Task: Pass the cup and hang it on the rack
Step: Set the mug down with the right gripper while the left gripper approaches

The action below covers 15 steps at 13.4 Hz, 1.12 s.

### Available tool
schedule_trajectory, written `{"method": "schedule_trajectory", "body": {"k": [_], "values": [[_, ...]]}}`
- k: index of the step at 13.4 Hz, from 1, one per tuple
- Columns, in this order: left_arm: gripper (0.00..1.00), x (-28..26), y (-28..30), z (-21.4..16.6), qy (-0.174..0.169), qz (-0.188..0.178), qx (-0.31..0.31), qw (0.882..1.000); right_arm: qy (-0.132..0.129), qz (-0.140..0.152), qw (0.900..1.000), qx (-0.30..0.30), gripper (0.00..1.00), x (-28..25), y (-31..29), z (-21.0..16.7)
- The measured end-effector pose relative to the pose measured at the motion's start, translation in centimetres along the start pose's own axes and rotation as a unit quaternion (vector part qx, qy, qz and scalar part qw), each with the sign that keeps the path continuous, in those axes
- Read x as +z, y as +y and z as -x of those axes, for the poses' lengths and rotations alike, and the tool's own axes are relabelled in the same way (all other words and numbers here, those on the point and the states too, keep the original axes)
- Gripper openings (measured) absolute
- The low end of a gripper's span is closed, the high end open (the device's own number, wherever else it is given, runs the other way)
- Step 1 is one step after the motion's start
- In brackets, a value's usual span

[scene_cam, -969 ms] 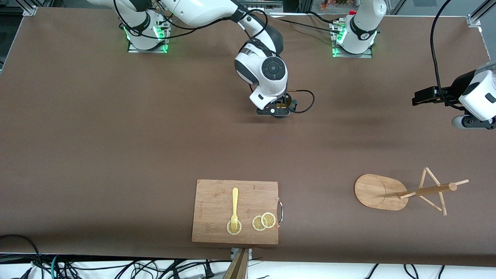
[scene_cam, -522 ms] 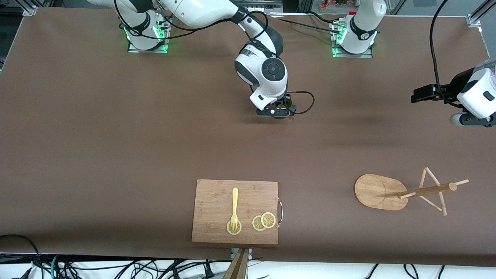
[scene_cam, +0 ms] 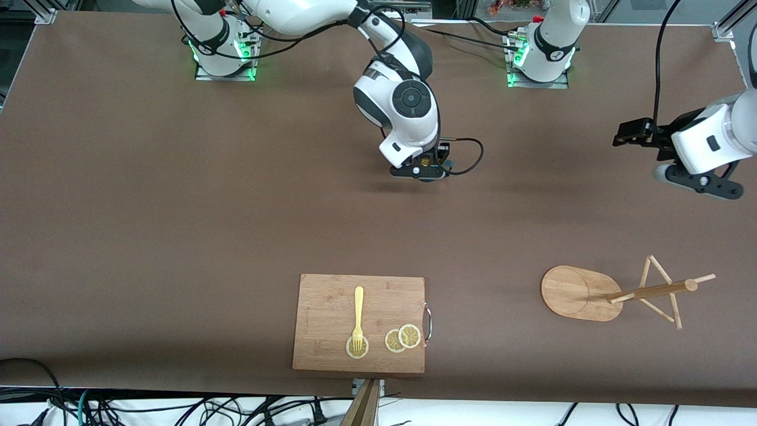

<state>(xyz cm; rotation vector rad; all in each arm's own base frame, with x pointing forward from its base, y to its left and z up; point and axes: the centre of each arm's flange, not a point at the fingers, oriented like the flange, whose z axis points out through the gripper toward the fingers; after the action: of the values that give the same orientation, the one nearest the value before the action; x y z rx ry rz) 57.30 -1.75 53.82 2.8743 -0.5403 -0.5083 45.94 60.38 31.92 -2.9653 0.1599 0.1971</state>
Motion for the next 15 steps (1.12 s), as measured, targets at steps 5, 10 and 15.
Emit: {"method": "schedule_trajectory", "body": {"k": [5,10,15], "values": [[1.00,4.2,1.8,-1.7,-0.002,0.059,0.182,0.982,0.009,0.001,0.997,0.075,1.00,-13.5,8.6,-8.0],[1.00,11.2,2.1,-4.2,0.068,0.120,0.316,0.939,0.037,0.010,0.997,0.068,1.00,-24.3,19.9,-12.9],[1.00,20.3,0.8,-5.1,0.190,0.147,0.439,0.866,0.022,0.045,0.998,-0.029,1.00,-33.1,34.6,-13.2]]}}
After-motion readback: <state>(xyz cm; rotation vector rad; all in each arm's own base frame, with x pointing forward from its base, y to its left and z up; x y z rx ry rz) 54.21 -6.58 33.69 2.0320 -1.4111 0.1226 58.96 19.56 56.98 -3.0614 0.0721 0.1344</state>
